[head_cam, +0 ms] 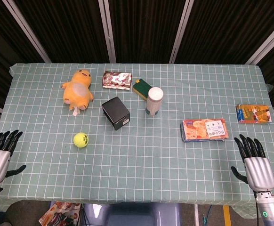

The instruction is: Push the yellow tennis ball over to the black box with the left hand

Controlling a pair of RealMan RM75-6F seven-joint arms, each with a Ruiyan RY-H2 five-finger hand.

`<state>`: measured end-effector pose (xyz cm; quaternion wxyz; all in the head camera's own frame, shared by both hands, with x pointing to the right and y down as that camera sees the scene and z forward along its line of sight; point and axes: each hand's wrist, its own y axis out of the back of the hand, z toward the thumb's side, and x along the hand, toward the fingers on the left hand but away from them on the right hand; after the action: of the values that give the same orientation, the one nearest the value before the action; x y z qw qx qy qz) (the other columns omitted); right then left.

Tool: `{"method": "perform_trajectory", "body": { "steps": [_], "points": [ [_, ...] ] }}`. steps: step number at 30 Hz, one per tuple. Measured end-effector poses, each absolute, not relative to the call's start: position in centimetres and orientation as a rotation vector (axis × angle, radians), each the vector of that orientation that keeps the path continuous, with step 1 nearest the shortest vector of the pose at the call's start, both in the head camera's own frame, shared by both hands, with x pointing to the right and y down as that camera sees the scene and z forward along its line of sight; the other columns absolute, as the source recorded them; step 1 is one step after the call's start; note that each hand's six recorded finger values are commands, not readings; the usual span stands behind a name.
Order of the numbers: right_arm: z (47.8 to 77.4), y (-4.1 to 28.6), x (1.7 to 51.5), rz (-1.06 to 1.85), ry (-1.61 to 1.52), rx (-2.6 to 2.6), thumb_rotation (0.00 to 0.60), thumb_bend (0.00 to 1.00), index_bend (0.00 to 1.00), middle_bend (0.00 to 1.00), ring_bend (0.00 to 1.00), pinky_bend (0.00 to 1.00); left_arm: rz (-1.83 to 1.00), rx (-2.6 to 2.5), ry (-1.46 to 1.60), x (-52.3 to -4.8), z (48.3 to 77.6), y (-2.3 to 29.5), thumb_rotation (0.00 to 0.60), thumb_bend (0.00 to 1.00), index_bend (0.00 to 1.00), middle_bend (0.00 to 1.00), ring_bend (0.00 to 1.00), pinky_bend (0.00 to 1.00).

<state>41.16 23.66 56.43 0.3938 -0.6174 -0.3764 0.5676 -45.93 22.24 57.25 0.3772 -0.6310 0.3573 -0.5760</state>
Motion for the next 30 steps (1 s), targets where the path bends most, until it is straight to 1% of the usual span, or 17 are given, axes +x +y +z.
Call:
{"method": "perform_trajectory", "body": {
  "steps": [7,9,10,11,12,13,14,16,17,20,27,30],
  "points": [
    [56.2,24.0,40.9,1.431,-0.938,-1.571,0.6,0.29,0.0,0.0,0.0,0.0,-1.509,-1.63,0.89,-45.9,58.0,22.3,0.6,0.02,0.0,0.06,0.0,0.0],
    [56.2,24.0,40.8,1.427,-0.938,-1.577,0.6,0.29,0.0,0.0,0.0,0.0,-1.5,-1.635,0.887,-45.6,57.9,22.3,0.6,0.02,0.02,0.12,0.03,0.11],
    [56.2,24.0,40.7,1.425,-0.935,-1.579,0.6,0.29,0.0,0.0,0.0,0.0,-1.486,-1.637,0.883,-45.3,57.8,22.4,0.6,0.03,0.06,0.22,0.1,0.27],
    [56.2,24.1,40.7,1.425,-0.929,-1.581,0.6,0.29,0.0,0.0,0.0,0.0,-1.476,-1.635,0.879,-45.1,57.8,22.4,0.6,0.06,0.13,0.32,0.17,0.4],
    [56.3,24.2,40.7,1.426,-0.924,-1.582,0.6,0.29,0.0,0.0,0.0,0.0,-1.469,-1.632,0.873,-45.0,57.7,22.4,0.6,0.09,0.19,0.39,0.23,0.46],
    [56.3,24.3,40.7,1.43,-0.92,-1.585,0.6,0.29,0.0,0.0,0.0,0.0,-1.467,-1.629,0.862,-44.8,57.8,22.3,0.6,0.18,0.27,0.46,0.28,0.53],
    [56.4,24.3,40.7,1.432,-0.919,-1.587,0.6,0.29,0.0,0.0,0.0,0.0,-1.468,-1.631,0.852,-44.6,57.9,22.3,0.6,0.29,0.36,0.53,0.33,0.58],
    [56.3,24.4,40.7,1.43,-0.921,-1.587,0.6,0.29,0.0,0.0,0.0,0.0,-1.46,-1.644,0.823,-44.1,58.6,22.0,0.6,0.43,0.45,0.61,0.4,0.65],
    [56.2,24.4,40.6,1.427,-0.923,-1.586,0.6,0.29,0.0,0.0,0.0,0.0,-1.456,-1.645,0.808,-43.9,58.9,21.8,0.6,0.46,0.48,0.64,0.43,0.67],
    [56.0,24.3,40.6,1.416,-0.938,-1.582,0.6,0.29,0.0,0.0,0.0,0.0,-1.449,-1.606,0.756,-43.5,59.9,21.5,0.6,0.47,0.52,0.68,0.46,0.7],
    [55.9,23.8,41.0,1.417,-0.955,-1.572,0.6,0.29,0.0,0.0,0.0,0.0,-1.472,-1.594,0.627,-42.2,62.6,20.8,0.6,0.48,0.54,0.69,0.47,0.7],
    [56.1,23.9,41.2,1.433,-0.942,-1.587,0.6,0.29,0.0,0.0,0.0,0.0,-1.489,-1.61,0.528,-41.3,64.3,20.9,0.6,0.5,0.55,0.7,0.47,0.7]
  ]
}}
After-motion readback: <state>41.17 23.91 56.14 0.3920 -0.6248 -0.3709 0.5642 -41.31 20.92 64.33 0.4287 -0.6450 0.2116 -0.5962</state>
